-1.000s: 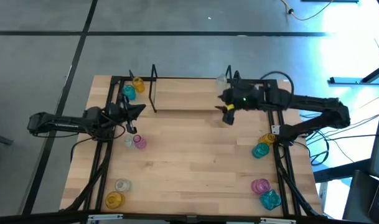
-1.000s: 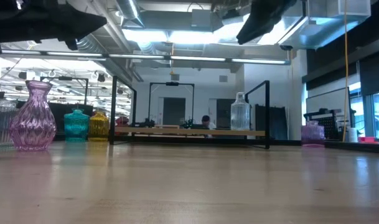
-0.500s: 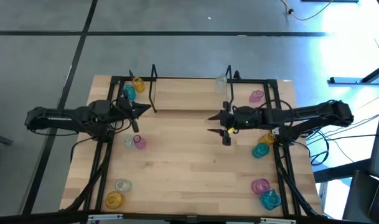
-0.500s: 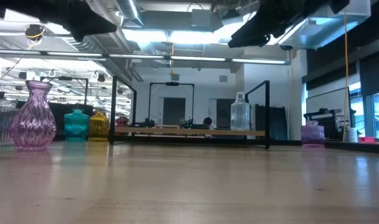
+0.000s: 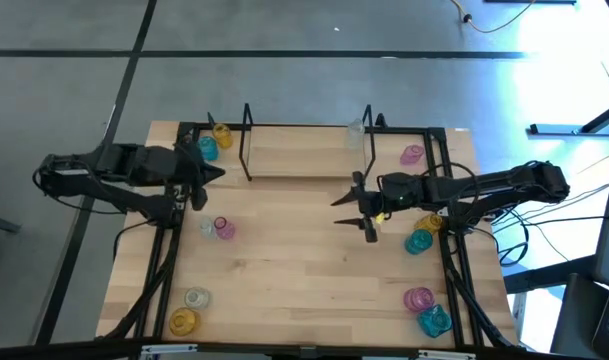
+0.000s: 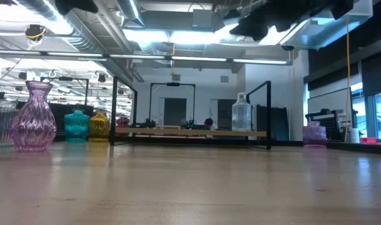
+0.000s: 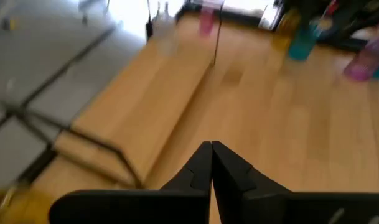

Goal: Sort vases onto shelf
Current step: Put the top transparent vase aligned with the other transparent vase on the shelf

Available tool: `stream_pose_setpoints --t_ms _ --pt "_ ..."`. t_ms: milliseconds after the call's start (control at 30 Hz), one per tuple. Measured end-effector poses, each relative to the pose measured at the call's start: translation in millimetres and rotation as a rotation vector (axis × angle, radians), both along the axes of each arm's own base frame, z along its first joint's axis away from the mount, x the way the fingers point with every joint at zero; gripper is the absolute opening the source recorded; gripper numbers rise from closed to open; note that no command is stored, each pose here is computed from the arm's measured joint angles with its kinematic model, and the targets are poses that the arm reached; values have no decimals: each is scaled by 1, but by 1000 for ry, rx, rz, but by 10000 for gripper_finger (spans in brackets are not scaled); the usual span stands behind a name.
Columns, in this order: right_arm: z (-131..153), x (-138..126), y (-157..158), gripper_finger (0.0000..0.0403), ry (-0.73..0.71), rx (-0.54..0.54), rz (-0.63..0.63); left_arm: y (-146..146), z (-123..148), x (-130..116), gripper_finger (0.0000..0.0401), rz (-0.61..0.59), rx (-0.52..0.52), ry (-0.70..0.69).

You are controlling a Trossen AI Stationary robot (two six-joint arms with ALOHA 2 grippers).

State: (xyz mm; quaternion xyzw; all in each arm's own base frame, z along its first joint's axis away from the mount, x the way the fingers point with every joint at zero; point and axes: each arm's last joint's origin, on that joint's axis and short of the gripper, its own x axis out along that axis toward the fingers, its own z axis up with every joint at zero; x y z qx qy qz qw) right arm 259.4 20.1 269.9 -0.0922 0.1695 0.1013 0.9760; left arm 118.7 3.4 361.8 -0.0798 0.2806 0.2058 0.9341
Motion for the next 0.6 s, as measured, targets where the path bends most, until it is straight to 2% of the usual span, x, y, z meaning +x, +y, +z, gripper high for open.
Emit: stream_pose_setpoints --t_ms 167,367,600 --pt "1 -2 1 204 0 -5 41 -5 6 1 1 76 -109 186" --pt "8 -13 1 204 10 4 49 -16 -3 2 1 167 -343 386" --pt "4 -16 2 204 71 71 58 -30 -10 8 1 199 -479 473"
